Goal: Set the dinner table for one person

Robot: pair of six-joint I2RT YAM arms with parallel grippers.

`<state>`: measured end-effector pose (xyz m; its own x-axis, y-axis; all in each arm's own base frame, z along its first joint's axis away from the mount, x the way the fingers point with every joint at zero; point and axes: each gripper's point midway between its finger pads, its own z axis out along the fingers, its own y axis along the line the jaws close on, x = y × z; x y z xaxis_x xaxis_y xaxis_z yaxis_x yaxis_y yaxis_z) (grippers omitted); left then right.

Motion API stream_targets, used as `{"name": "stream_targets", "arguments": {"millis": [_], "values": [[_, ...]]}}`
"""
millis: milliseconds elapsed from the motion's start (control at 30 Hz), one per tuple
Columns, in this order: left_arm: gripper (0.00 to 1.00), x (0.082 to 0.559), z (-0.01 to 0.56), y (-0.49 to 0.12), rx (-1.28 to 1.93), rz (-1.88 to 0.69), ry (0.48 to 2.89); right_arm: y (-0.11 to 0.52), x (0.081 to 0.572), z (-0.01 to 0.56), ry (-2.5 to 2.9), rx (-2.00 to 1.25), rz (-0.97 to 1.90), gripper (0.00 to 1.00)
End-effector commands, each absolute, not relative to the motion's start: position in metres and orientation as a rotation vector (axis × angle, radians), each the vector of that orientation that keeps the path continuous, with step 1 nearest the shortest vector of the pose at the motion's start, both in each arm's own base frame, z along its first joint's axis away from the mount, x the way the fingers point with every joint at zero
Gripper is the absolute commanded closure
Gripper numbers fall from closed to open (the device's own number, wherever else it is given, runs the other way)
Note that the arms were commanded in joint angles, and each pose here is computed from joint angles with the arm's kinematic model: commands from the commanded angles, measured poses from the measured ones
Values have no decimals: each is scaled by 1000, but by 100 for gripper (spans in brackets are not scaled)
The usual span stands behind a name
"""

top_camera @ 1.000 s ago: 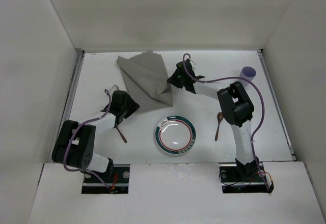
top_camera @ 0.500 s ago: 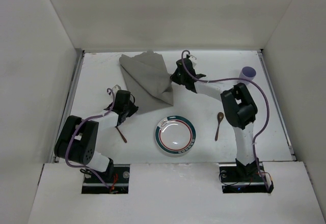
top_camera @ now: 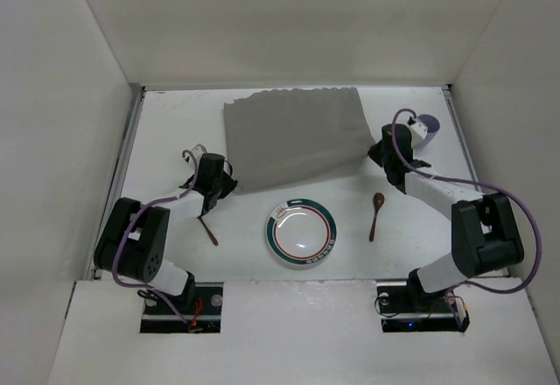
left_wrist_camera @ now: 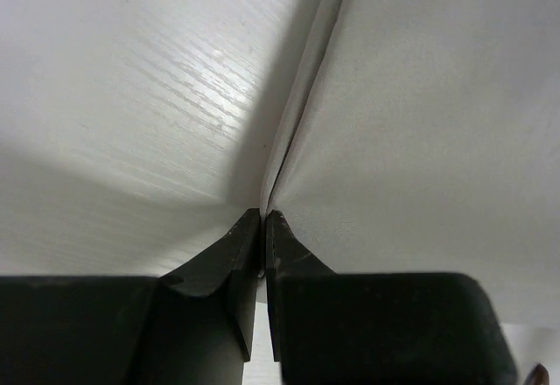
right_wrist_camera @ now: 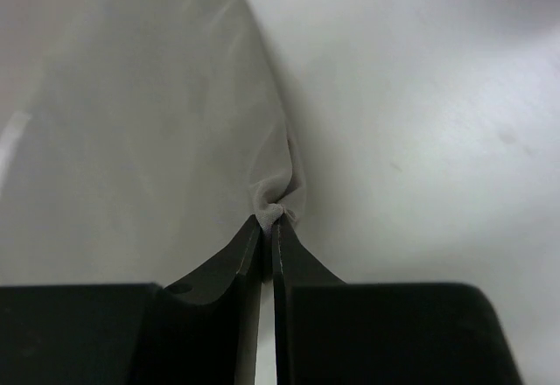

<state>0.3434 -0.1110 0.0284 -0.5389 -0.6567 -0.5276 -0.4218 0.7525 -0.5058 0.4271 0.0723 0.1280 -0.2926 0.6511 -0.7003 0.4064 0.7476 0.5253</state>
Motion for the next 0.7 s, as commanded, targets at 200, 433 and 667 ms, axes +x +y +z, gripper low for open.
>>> {"name": "stream_targets", "arguments": {"millis": [200,433,667], "values": [[96,346,49,-85,-853,-331,2129,53,383,64,2048,867,168,89],[96,339,61,-68,-873,-286,2092,67,365,57,2100,811,193,84],[94,322,63,-56,-881,-250,2098,71,353,56,2128,776,214,79]]}}
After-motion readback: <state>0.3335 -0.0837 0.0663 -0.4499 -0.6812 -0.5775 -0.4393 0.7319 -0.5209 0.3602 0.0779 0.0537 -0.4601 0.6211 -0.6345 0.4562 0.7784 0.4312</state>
